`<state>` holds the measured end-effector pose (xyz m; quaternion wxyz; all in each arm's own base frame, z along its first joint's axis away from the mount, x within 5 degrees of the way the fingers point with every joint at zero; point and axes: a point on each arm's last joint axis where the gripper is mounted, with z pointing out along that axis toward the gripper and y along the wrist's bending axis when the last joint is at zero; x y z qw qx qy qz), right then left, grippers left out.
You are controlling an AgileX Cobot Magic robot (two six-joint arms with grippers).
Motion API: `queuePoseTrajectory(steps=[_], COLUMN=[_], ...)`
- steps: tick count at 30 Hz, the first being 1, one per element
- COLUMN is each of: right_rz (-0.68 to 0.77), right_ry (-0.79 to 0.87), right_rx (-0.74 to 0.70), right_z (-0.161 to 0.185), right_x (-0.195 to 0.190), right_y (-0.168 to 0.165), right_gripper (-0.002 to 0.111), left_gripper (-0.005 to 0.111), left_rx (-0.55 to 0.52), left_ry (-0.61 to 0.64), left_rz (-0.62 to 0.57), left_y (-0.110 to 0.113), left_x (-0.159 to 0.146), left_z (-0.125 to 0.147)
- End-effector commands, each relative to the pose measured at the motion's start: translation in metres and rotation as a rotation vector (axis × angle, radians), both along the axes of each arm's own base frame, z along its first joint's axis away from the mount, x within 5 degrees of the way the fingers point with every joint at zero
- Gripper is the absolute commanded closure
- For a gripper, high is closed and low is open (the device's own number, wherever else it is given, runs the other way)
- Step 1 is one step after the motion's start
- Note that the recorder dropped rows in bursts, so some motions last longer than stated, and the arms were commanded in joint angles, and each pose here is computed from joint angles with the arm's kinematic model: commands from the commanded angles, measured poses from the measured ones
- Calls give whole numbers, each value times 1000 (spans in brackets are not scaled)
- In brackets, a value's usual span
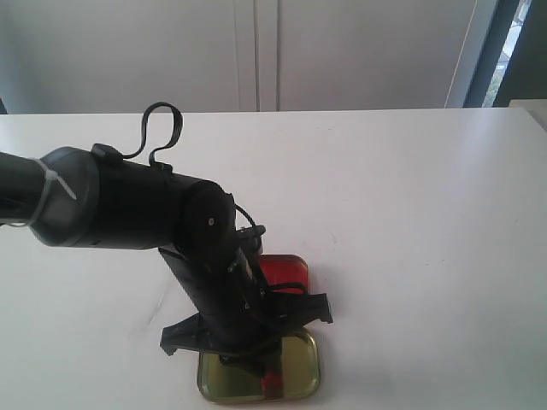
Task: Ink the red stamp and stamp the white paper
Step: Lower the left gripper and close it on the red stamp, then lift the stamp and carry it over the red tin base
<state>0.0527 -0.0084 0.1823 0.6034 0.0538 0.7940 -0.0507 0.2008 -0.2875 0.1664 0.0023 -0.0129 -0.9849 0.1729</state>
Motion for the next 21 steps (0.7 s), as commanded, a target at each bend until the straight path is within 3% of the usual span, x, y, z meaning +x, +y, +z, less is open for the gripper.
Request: queuePoseTrajectory(steps=[1,8,21], right_rz=[3,3,3], right_ry=[-15,-14,-14], right_rx=[0,-2,-2], right_z=[0,0,0], right_x=[0,0,0], right_y=[0,0,0], right_gripper=[108,108,108], left_gripper=[107,107,107], left_rx=[5,0,-1], left_ry=[16,4,-81], left_rz=[-4,-26,-158], left_y=[-1,-1,11], left_x=[-2,-3,-9], left_z=[1,3,36])
